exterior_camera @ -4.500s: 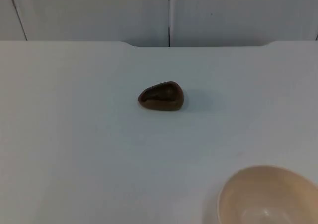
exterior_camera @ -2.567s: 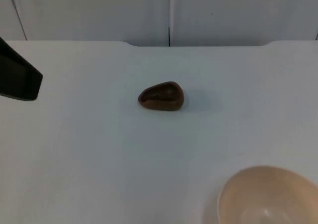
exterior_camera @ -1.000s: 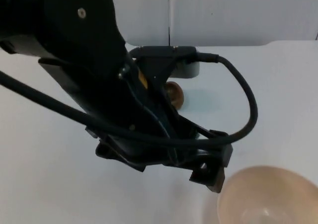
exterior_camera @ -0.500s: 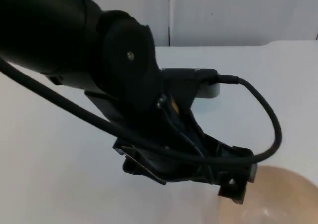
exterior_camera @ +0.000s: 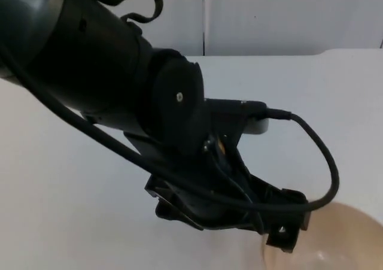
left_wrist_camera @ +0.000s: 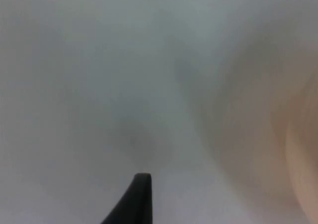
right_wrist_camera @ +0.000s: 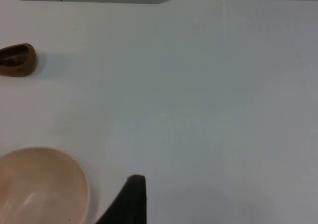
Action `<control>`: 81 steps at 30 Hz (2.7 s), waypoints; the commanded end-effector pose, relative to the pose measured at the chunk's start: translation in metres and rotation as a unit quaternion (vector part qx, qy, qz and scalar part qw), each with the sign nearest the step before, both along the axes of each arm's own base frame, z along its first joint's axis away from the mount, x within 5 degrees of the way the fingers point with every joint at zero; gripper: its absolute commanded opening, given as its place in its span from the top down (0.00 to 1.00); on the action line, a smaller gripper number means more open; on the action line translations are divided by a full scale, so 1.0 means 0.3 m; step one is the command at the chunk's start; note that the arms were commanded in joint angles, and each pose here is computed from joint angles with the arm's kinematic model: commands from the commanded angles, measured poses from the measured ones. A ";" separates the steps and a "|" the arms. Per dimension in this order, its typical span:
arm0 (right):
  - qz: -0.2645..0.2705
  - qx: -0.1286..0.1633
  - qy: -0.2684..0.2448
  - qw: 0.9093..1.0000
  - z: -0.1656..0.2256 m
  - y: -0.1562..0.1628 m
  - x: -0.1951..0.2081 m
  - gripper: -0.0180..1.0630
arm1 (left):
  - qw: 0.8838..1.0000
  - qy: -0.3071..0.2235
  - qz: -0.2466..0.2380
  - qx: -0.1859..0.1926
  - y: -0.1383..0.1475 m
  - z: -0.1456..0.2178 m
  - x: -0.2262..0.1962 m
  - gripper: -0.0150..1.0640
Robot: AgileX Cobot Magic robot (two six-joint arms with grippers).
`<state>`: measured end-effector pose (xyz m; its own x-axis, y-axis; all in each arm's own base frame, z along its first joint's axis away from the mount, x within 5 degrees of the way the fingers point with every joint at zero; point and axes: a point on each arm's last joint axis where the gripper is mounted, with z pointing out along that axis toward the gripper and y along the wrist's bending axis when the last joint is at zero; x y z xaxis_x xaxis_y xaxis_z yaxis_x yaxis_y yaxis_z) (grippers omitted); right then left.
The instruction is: Pick up the bowl with the left hand and pour the coffee beans from the cup into the bowl with the right hand.
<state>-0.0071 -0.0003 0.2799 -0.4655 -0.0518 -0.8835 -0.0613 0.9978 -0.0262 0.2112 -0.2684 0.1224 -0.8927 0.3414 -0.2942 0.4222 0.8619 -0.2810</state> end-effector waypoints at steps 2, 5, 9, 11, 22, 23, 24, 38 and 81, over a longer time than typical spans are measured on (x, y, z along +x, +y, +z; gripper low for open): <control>0.000 -0.003 -0.005 1.000 -0.001 0.000 0.000 0.01 | 1.000 -0.005 0.008 -0.011 -0.013 0.005 0.001 0.06; 0.000 -0.003 -0.005 1.000 -0.001 0.000 0.000 0.01 | 1.000 -0.006 0.005 -0.009 -0.015 0.000 0.000 0.06; 0.000 -0.003 -0.005 1.000 -0.001 0.000 0.000 0.01 | 1.000 0.003 0.003 0.002 -0.017 -0.033 -0.004 0.06; 0.000 -0.003 -0.005 1.000 -0.001 0.000 0.000 0.01 | 1.000 0.006 0.004 0.005 -0.017 -0.043 -0.005 0.06; 0.000 -0.003 -0.005 1.000 -0.001 0.000 0.000 0.01 | 1.000 0.006 0.005 0.006 -0.018 -0.050 -0.003 0.07; 0.000 -0.003 -0.005 1.000 -0.001 0.000 0.000 0.01 | 1.000 0.006 0.005 0.006 -0.018 -0.050 -0.003 0.09; 0.000 -0.003 -0.005 1.000 -0.001 0.000 0.000 0.01 | 1.000 0.006 0.005 0.006 -0.018 -0.050 -0.003 0.11; -0.002 -0.005 -0.005 1.000 -0.001 -0.001 0.000 0.01 | 0.999 0.018 0.026 -0.006 -0.022 -0.048 -0.005 0.79; -0.002 -0.006 -0.005 1.000 -0.001 -0.002 0.000 0.01 | 0.997 -0.006 0.070 0.013 0.198 0.140 0.130 0.99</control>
<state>-0.0071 -0.0003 0.2799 -0.4655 -0.0518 -0.8835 -0.0613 0.9978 -0.0262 0.2496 -0.2104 0.1595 -0.9325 0.2231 -0.2841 0.2983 0.9191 -0.2573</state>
